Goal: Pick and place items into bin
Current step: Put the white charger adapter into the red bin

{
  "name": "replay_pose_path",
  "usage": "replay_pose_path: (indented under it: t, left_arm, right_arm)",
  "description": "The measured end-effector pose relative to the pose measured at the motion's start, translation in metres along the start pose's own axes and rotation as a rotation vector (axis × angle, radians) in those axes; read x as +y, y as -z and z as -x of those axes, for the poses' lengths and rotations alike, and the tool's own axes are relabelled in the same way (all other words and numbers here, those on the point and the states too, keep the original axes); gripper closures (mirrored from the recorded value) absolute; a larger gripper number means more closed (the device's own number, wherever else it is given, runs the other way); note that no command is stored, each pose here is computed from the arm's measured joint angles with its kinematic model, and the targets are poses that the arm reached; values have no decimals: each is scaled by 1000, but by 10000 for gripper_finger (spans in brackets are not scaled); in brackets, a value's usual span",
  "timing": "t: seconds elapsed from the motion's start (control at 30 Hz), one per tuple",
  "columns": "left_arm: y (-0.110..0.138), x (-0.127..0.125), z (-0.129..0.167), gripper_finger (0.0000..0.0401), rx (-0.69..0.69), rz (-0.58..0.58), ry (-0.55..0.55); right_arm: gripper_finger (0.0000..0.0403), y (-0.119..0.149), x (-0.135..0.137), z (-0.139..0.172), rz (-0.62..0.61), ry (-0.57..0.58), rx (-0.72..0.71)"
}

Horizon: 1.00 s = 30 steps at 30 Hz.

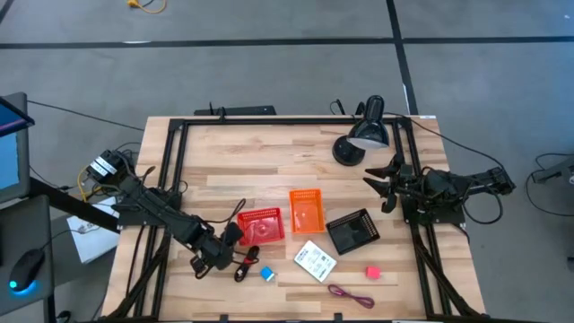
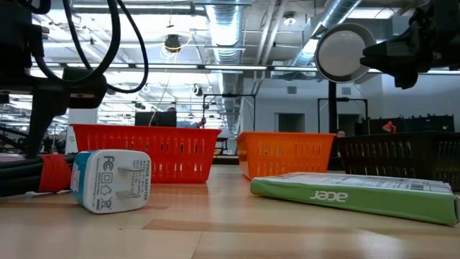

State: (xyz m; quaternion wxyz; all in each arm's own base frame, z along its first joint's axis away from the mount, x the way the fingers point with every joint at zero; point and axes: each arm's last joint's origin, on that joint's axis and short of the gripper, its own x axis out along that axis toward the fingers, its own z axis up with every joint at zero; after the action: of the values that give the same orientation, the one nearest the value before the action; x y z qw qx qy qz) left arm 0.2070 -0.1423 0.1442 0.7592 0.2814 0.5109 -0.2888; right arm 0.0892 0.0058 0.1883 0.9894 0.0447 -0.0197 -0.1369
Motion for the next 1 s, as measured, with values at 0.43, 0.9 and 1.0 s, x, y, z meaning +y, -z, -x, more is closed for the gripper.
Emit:
replay_pose_path:
  t: [0.43,0.9,1.0]
  left_arm:
    - [0,-1,-14,204,-6,205,24]
    - [12,1,76,210,-258,475,-80]
    - [19,8,100,212,-361,467,-282]
  right_arm:
    - [269,0,0,0,0,1,-1]
    - [270,0,0,0,0,0,0]
    - [268,0,0,0,0,0,0]
